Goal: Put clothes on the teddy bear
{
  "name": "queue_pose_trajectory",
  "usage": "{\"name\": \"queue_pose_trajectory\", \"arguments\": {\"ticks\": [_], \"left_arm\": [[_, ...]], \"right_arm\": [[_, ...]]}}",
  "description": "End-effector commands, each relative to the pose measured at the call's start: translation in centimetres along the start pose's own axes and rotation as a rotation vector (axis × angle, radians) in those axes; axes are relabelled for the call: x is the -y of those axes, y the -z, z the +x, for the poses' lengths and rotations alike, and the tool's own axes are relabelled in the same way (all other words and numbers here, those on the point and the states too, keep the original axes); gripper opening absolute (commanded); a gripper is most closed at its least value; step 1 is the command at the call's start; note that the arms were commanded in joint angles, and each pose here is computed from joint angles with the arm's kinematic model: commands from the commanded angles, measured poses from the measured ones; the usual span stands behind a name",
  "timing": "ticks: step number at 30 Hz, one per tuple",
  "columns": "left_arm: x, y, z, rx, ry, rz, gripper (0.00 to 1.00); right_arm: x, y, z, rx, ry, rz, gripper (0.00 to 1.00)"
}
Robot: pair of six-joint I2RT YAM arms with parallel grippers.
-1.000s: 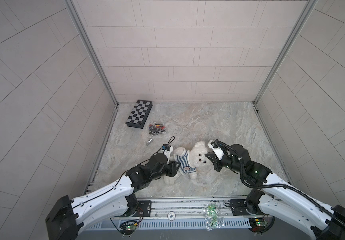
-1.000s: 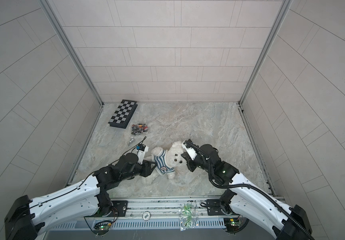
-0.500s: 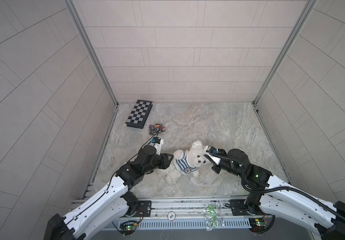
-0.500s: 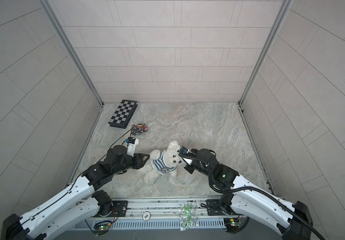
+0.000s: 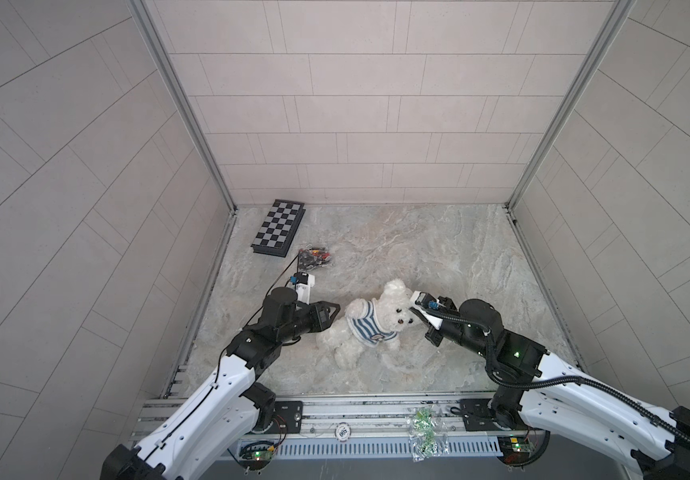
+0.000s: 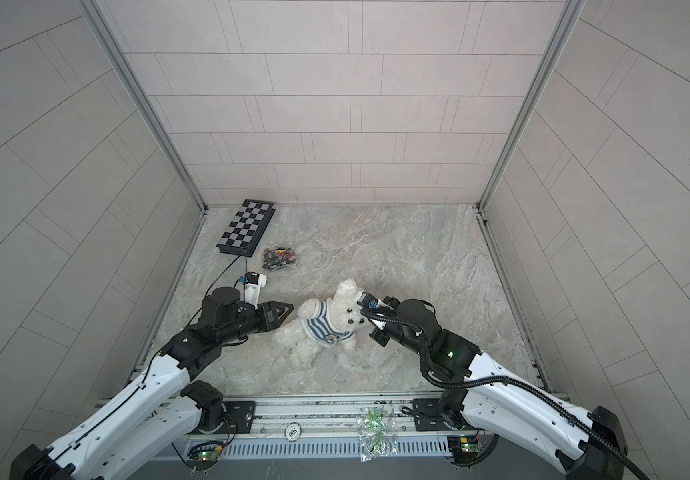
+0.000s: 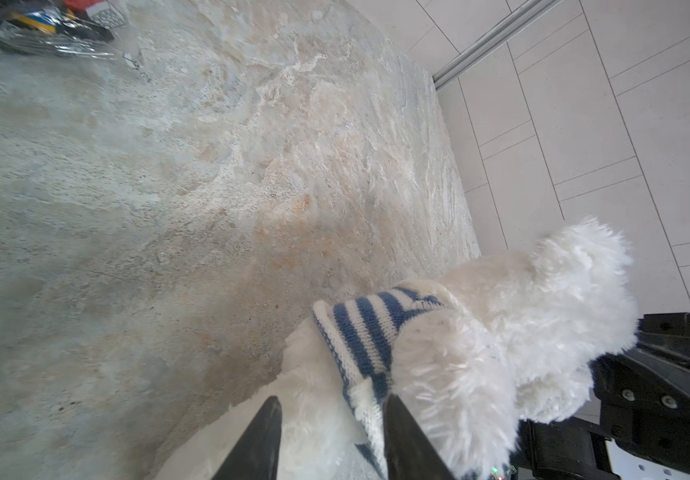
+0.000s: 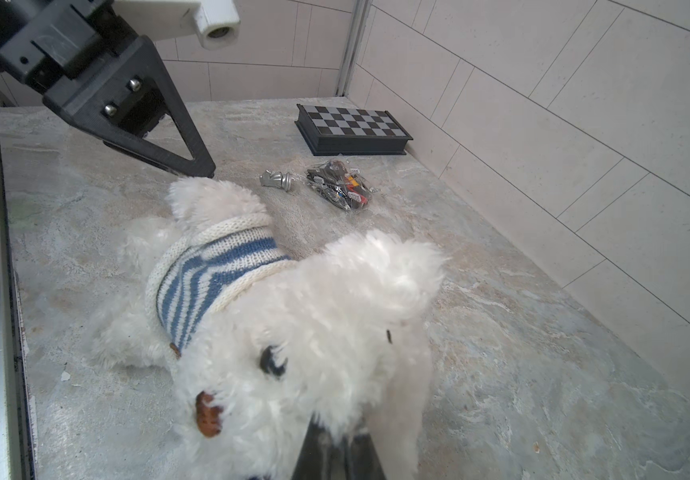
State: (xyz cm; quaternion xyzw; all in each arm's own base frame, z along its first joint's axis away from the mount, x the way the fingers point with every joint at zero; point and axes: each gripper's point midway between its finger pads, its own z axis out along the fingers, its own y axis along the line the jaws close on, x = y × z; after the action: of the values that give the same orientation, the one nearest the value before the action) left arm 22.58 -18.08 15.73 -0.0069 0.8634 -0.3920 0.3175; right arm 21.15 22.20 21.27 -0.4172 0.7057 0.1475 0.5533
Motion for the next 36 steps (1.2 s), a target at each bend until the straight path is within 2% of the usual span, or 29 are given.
{"name": "queue_pose_trajectory", "arguments": {"ticks": [1,10,16,23,29,34,36], "left_arm": [[1.2,-0.8,0.1,-0.012,0.001,0.061,0.45],[2.6,-2.7,1.5,-0.064,-0.027,0.084,0.42],[1.7,-3.2,2.0,-0.077,-0.027,0.041,0.38],[2.2,-3.9,2.2,-0.088,-0.023,0.055,0.35],[1.8,-4.0,2.6,-0.097,-0.026,0.035,0.13],[0.4,-3.7,3.0,-0.088,-0.014,-0.018,0.0],[-0.4,-3.7,3.1,-0.083,-0.001,-0.038,0.0]], "right_arm": [[0.4,0.5,-1.8,0.076,0.024,0.018,0.0],[0.4,0.6,-1.9,0.081,0.026,0.021,0.0],[0.5,0.9,-2.0,0.09,0.024,0.029,0.0],[0.4,1.0,-2.1,0.1,0.024,0.03,0.0],[0.8,1.4,-2.0,0.103,0.021,0.055,0.0],[1.4,1.8,-1.8,0.109,0.018,0.092,0.0],[1.6,2.1,-1.8,0.114,0.017,0.106,0.0]]}}
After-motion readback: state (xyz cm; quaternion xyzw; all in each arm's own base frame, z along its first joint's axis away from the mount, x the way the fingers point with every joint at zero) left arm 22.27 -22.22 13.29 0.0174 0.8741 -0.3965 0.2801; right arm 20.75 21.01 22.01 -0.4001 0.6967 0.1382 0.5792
